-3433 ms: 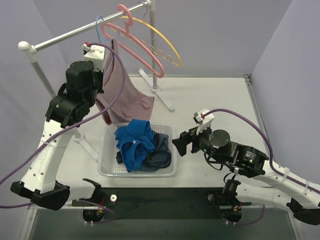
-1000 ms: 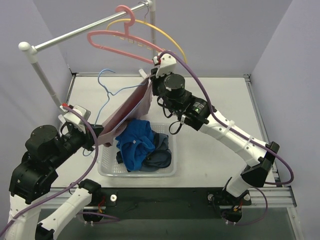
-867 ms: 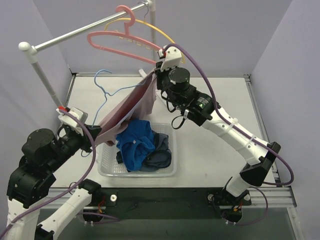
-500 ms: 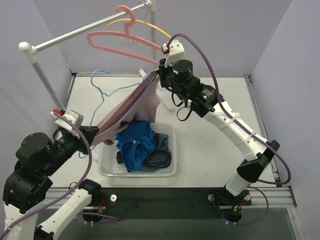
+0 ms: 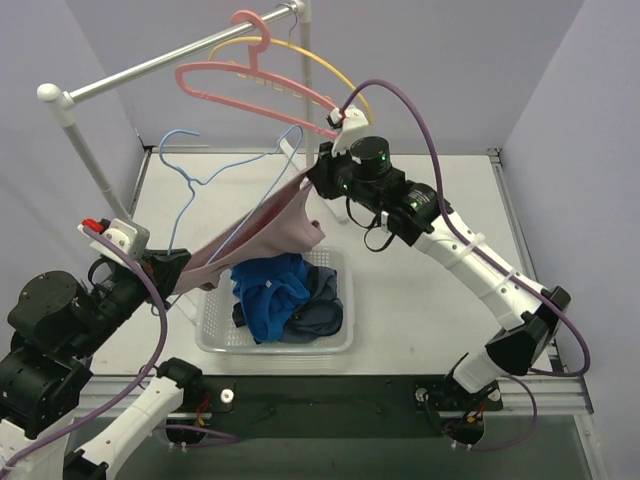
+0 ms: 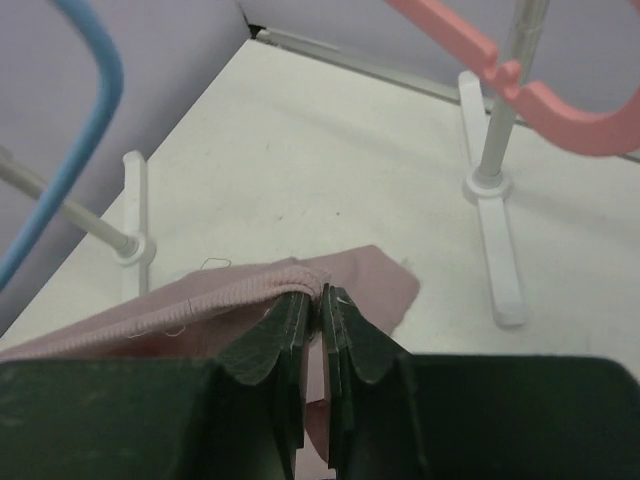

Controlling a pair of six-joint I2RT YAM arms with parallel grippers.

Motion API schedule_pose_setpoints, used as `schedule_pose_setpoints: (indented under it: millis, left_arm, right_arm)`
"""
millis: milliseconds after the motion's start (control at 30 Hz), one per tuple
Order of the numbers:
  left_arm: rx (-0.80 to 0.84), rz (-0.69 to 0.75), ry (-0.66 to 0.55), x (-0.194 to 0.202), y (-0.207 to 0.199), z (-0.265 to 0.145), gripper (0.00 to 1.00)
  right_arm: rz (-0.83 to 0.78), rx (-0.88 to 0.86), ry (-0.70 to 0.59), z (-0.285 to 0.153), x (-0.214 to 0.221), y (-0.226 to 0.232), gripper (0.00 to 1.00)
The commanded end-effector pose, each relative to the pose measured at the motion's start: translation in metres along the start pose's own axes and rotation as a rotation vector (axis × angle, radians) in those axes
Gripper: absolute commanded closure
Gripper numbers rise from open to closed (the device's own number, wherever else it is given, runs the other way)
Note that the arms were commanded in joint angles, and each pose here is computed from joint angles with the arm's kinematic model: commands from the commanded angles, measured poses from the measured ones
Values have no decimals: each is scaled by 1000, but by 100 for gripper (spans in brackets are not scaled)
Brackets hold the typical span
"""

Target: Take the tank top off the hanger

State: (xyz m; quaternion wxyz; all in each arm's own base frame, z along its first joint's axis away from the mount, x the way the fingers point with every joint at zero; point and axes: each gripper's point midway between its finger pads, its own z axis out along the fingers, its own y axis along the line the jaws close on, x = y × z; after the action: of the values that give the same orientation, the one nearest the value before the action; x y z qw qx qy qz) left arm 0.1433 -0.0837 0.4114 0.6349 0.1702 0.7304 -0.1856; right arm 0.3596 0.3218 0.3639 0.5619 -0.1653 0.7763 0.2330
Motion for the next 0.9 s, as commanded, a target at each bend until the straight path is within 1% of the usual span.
schedule_pose_setpoints:
  millis: [0, 33, 67, 100, 133, 200, 233, 267, 300, 367, 400, 433, 467, 500, 600, 700, 767, 867]
  left_arm:
    - [-9, -22, -91, -33, -1, -5, 100]
    - [-10, -22, -89, -34, 0, -5, 100]
    - [-17, -24, -87, -35, 1, -3, 100]
    - [-24, -27, -90, -36, 2, -2, 100]
    - [-28, -28, -94, -36, 3, -2, 100]
    - [-26, -37, -101, -39, 2, 1, 100]
    - [-25, -41, -104, -41, 2, 3, 100]
    - [-21, -44, -103, -42, 1, 7, 100]
    - [-15, -46, -120, -49, 0, 6, 100]
    - [-4, -49, -118, -53, -2, 11, 100]
    - [-4, -53, -128, -57, -2, 10, 100]
    - [-1, -55, -130, -59, -2, 11, 100]
    - [2, -57, -144, -63, -3, 13, 100]
    - [4, -66, -148, -64, -4, 14, 100]
    - [14, -79, -160, -66, -5, 19, 100]
    - [15, -92, -160, -65, -5, 25, 100]
    - [16, -99, -164, -66, -5, 29, 100]
    - [18, -108, -170, -66, -5, 33, 100]
  right_arm:
    - [81, -161, -147, -29, -26, 22, 100]
    - [87, -203, -214, -41, -41, 28, 100]
    - [84, -243, -225, -46, -40, 35, 98]
    - [80, -252, -211, -44, -26, 35, 94]
    - [68, -284, -271, -56, -38, 40, 86]
    - [17, -345, -298, -64, -32, 50, 78]
    - [-18, -376, -326, -69, -26, 55, 68]
    - [-84, -405, -345, -73, -22, 62, 61]
    - [-135, -477, -367, -80, -21, 75, 48]
    - [-221, -529, -373, -85, -8, 90, 38]
    - [-231, -544, -386, -87, -7, 96, 29]
    - [-248, -560, -397, -88, -6, 101, 28]
    - [-272, -613, -398, -92, 2, 116, 26]
    - [-297, -646, -430, -93, 1, 125, 22]
    - [-334, -724, -436, -91, 15, 155, 18]
    - [-326, -779, -434, -85, 23, 178, 18]
    - [-317, -803, -466, -86, 24, 188, 18]
    - [-297, -850, -456, -85, 34, 206, 17]
